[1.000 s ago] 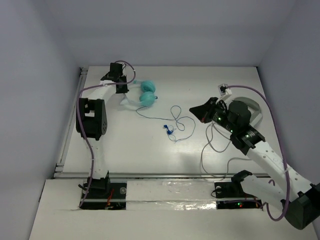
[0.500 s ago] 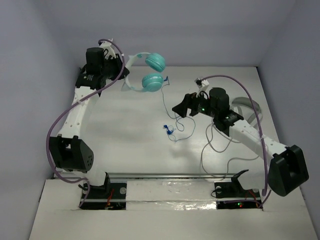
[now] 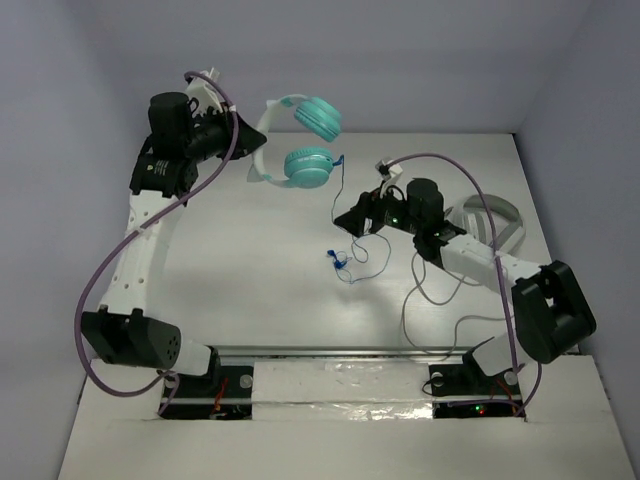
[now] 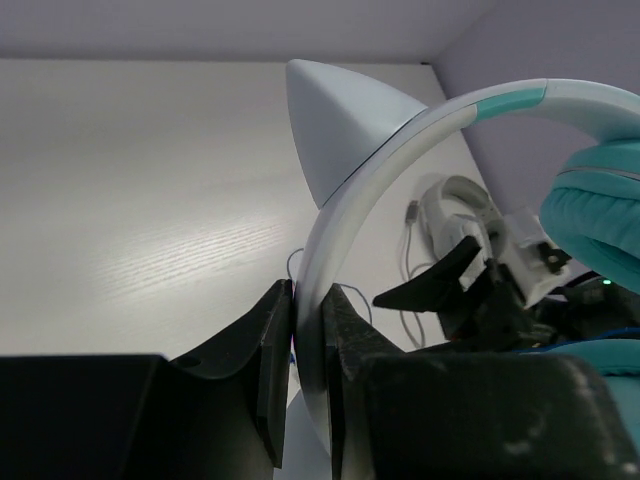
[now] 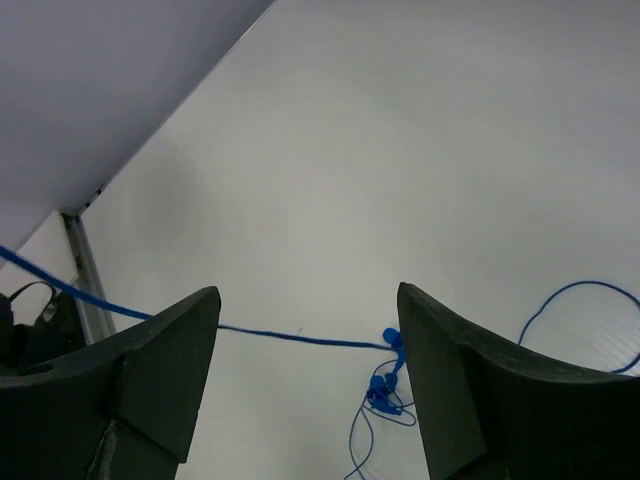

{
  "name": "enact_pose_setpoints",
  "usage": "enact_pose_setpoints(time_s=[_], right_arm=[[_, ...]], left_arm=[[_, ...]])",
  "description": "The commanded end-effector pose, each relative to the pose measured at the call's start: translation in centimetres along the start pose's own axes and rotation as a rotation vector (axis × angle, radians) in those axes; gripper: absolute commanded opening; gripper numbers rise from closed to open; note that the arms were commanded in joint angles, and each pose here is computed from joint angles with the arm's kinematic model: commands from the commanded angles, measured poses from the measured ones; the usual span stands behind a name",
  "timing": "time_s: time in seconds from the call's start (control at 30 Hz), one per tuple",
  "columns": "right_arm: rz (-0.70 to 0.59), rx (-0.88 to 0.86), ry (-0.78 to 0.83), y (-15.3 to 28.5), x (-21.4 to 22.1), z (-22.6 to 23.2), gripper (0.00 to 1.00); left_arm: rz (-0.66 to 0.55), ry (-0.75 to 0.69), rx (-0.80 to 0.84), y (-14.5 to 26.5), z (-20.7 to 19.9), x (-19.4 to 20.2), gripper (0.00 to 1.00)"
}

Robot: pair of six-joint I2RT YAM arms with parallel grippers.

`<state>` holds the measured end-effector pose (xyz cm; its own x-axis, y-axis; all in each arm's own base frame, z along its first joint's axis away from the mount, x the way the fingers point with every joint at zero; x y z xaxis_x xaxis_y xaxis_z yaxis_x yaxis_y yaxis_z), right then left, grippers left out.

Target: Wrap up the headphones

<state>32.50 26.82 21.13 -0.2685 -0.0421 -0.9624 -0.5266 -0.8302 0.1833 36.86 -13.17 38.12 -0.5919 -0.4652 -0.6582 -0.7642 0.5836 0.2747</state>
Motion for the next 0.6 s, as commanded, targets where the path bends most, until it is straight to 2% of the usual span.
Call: enact_pose_setpoints(time_s=[0.0,0.1,0.27,0.37,0.4,0.43,0.47,0.5,0.57], right_arm=[[-0.125,-0.111,0.009,-0.3,-1.5,1.8,0.77],[-0.122,-0.12,-0.012,-0.5,-0.5,1.8,0.66],[-0.101,-0.081,0.001,-1.1,0.0,0.9,0.65],[-0.14,-0.004,0.025,0.4,-1.0,0.6,0.46],[-0.137,0.009,0.022,1.0,-0.4,0.7,0.29],[-0.172,0.01,0.035,1.9,-1.5,1.2,0.16],[-0.198,0.011,0.031,2.4,-1.9,1.5,0.09],[-0.215,0.018,0.033,3.4,-1.8,1.9,0.07],[-0.223,0.015,0.04,4.3,-1.6,2.4,0.11]], left_arm=[[-0.101,-0.058,0.174,3.6,-6.2,-2.8,0.0],[-0.106,-0.062,0.183,4.0,-6.5,-2.8,0.0],[-0.124,-0.064,0.194,4.5,-7.0,-2.9,0.0],[-0.133,-0.068,0.192,4.6,-7.2,-3.3,0.0],[-0.138,-0.068,0.202,4.8,-7.5,-3.4,0.0],[-0.145,-0.062,0.217,4.8,-7.8,-3.5,0.0],[-0.148,-0.062,0.221,4.9,-8.0,-3.7,0.0],[-0.155,-0.065,0.225,5.1,-8.4,-4.0,0.0],[-0.166,-0.069,0.225,5.2,-8.7,-4.4,0.0]])
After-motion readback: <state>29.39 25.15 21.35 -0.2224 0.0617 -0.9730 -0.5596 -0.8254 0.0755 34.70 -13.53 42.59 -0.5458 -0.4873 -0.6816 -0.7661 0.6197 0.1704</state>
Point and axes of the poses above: each gripper's point midway between its finger pads, its own y axis back along the fingers, its own z axis along the line the jaws close on, x = y × z, the point moved 3 cm from there along y, back along the fingers, and after that the axes turned 14 degrees about y, right-handed, at the moved point
